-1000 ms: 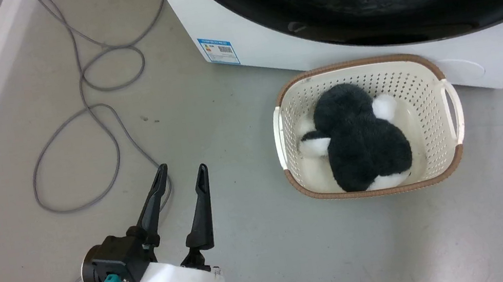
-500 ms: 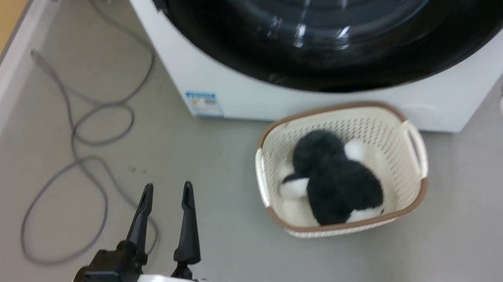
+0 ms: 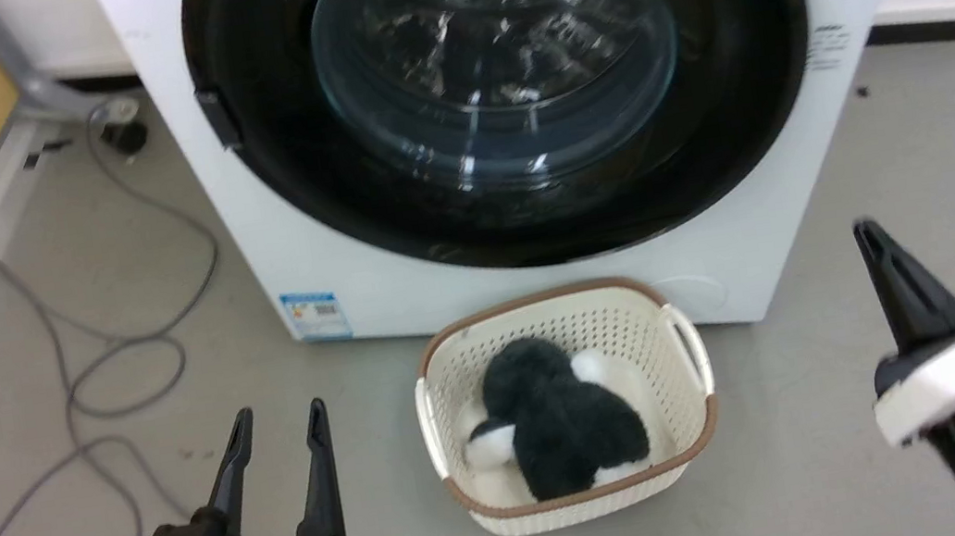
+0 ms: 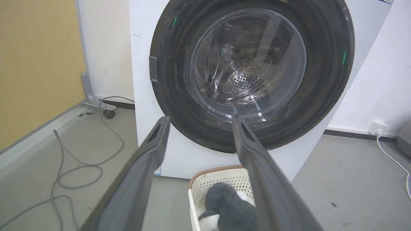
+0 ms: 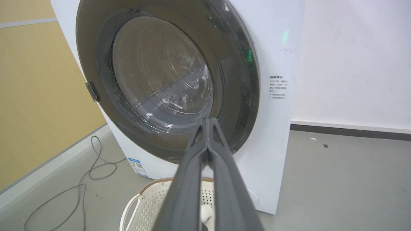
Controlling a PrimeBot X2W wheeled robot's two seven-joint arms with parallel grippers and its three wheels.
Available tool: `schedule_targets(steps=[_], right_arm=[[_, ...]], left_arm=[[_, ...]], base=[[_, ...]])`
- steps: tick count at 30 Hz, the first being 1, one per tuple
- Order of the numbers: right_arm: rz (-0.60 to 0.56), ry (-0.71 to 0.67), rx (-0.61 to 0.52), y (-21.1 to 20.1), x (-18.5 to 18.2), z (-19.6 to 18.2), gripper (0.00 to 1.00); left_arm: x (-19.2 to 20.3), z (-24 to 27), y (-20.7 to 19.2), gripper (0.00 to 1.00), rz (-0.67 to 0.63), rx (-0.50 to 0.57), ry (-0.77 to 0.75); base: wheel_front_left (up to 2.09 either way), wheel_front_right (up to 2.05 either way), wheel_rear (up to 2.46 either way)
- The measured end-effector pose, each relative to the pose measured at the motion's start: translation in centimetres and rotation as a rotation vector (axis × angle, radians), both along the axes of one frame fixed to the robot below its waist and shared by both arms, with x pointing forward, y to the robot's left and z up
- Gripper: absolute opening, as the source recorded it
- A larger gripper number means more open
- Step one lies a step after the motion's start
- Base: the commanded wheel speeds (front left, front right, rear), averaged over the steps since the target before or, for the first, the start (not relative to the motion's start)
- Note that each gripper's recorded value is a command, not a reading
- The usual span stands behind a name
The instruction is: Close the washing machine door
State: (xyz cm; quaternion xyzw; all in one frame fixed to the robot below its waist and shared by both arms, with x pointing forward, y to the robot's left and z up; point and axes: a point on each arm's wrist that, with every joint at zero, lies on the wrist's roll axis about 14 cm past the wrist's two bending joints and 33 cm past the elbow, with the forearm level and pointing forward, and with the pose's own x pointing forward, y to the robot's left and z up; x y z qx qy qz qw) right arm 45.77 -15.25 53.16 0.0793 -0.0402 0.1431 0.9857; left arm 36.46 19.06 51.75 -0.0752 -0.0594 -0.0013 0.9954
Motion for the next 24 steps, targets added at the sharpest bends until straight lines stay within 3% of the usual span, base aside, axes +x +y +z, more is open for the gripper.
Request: schedule_targets(steps=[6, 7, 8, 24], right_arm=[[-0.091, -0.021, 0.012, -1.7, -3.9, -0.3, 0.0], [-0.111, -0.018, 0.029, -1.9, -4.4, -0.5, 0.35], [-0.127, -0.014, 0.031, -2.1, -5.0, -0.8, 1.0], [-0.161, 0.008, -0.048, -1.6, -9.4, -2.5, 1.0]], left_arm=[[-0.5, 0.1, -0.9, 1.0, -0.027, 0.005, -0.003], [-0.6, 0.0, -1.0, 1.0, -0.03, 0.005, -0.003], [-0.7, -0.1, -1.1, 1.0, -0.033, 0.005, 0.0], [-2.2, -1.5, -1.9, 1.0, -0.062, 0.022, 0.045]], base=[[0.0, 0.0, 0.0], [0.0, 0.0, 0.0], [0.0, 0.0, 0.0], [0.0, 0.0, 0.0]])
